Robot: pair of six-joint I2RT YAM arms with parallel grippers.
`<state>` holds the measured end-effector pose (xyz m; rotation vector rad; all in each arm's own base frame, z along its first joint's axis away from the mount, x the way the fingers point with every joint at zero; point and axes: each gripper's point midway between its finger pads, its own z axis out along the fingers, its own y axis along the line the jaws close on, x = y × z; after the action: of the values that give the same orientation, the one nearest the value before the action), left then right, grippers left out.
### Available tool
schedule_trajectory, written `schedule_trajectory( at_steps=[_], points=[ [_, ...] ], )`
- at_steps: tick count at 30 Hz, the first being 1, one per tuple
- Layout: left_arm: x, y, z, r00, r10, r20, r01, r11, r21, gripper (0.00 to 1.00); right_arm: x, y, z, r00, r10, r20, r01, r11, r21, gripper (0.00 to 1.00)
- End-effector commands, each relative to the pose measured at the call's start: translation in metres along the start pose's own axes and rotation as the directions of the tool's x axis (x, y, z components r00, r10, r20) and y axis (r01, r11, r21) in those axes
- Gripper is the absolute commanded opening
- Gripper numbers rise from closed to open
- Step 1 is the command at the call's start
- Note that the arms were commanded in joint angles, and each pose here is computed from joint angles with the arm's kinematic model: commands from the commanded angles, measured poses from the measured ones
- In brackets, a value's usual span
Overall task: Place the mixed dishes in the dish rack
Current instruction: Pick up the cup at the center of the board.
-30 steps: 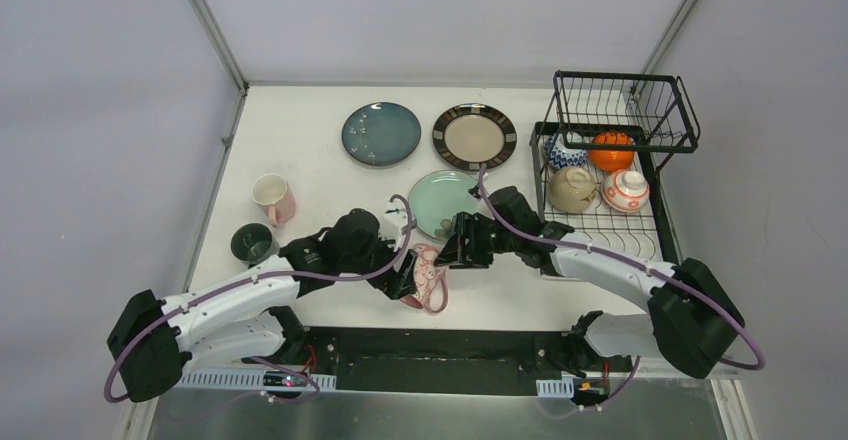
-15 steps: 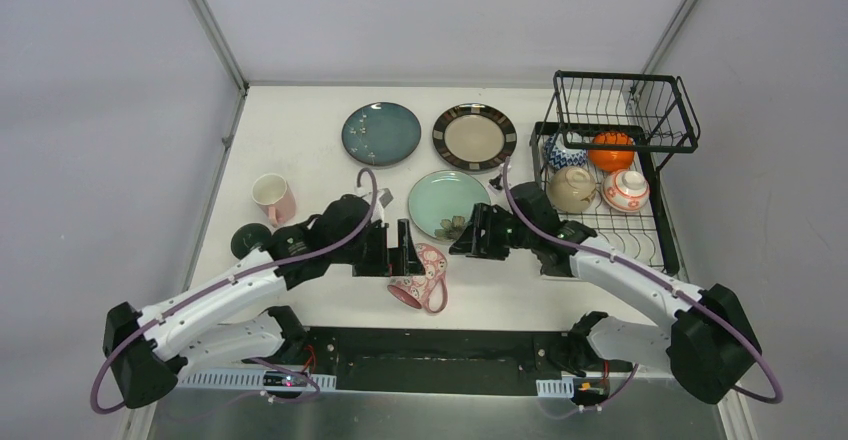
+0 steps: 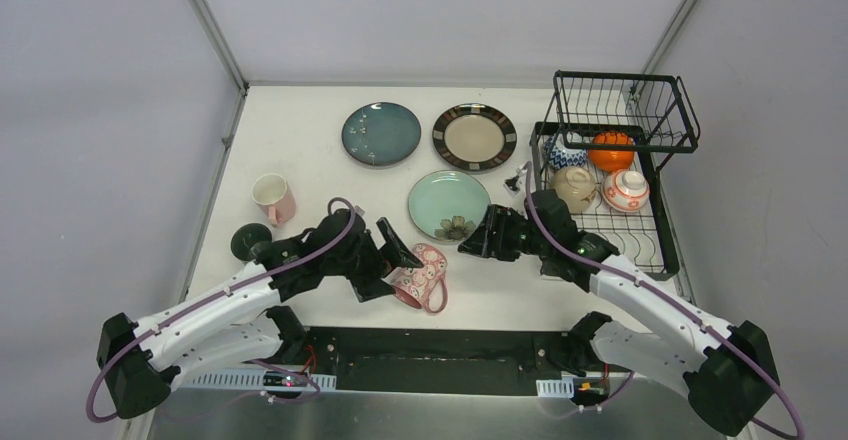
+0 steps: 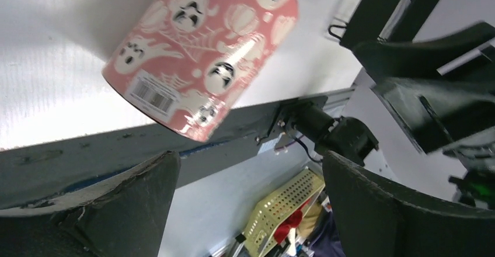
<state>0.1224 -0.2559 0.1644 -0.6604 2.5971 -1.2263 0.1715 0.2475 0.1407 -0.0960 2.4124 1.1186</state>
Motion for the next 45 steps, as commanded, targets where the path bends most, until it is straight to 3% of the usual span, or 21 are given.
schedule_trajectory(
  at_steps=[1, 6, 14, 18, 21, 30, 35, 39, 45],
  points=[
    [-0.009, 0.009, 0.020, 0.982, -0.184, 0.050, 0.183, 0.983, 0.025, 0.94, -0.010, 0.000, -0.007, 0.998, -0.017, 0.060, 0.016, 1.000, 0.012, 0.57],
    [-0.012, 0.011, 0.043, 0.973, -0.226, 0.048, 0.221, 0.972, 0.082, 0.86, -0.013, 0.001, -0.008, 0.997, -0.026, 0.072, 0.025, 1.000, 0.009, 0.57],
    [-0.041, -0.007, 0.049, 0.961, -0.208, 0.184, 0.163, 0.958, 0.235, 0.78, -0.015, 0.002, -0.003, 0.997, -0.030, 0.068, 0.030, 1.000, 0.004, 0.58],
    [-0.041, -0.012, 0.054, 0.962, -0.215, 0.168, 0.162, 0.945, 0.284, 0.68, -0.015, 0.000, -0.003, 0.997, -0.035, 0.075, 0.034, 0.999, 0.013, 0.68],
    [-0.039, -0.017, 0.055, 0.965, -0.210, 0.156, 0.154, 0.937, 0.313, 0.61, -0.015, -0.001, -0.002, 0.996, -0.046, 0.074, 0.045, 0.999, 0.014, 0.69],
    [-0.038, -0.032, 0.034, 0.968, -0.202, 0.150, 0.127, 0.907, 0.401, 0.00, 0.001, 0.001, 0.006, 0.998, -0.052, 0.027, 0.054, 0.996, -0.070, 0.69],
    [-0.046, -0.055, 0.007, 0.961, -0.185, 0.207, 0.059, 0.865, 0.499, 0.00, 0.000, 0.010, -0.006, 0.994, -0.083, 0.066, 0.090, 0.989, -0.118, 0.69],
    [-0.059, -0.089, -0.022, 0.938, -0.216, 0.271, -0.003, 0.777, 0.629, 0.00, -0.002, 0.025, -0.023, 0.988, -0.104, 0.112, 0.123, 0.977, -0.176, 0.69],
    [-0.063, -0.141, -0.053, 0.935, -0.216, 0.280, -0.073, 0.656, 0.751, 0.00, -0.020, 0.065, -0.036, 0.975, 0.012, 0.222, 0.078, 0.916, -0.394, 0.74]
  ],
)
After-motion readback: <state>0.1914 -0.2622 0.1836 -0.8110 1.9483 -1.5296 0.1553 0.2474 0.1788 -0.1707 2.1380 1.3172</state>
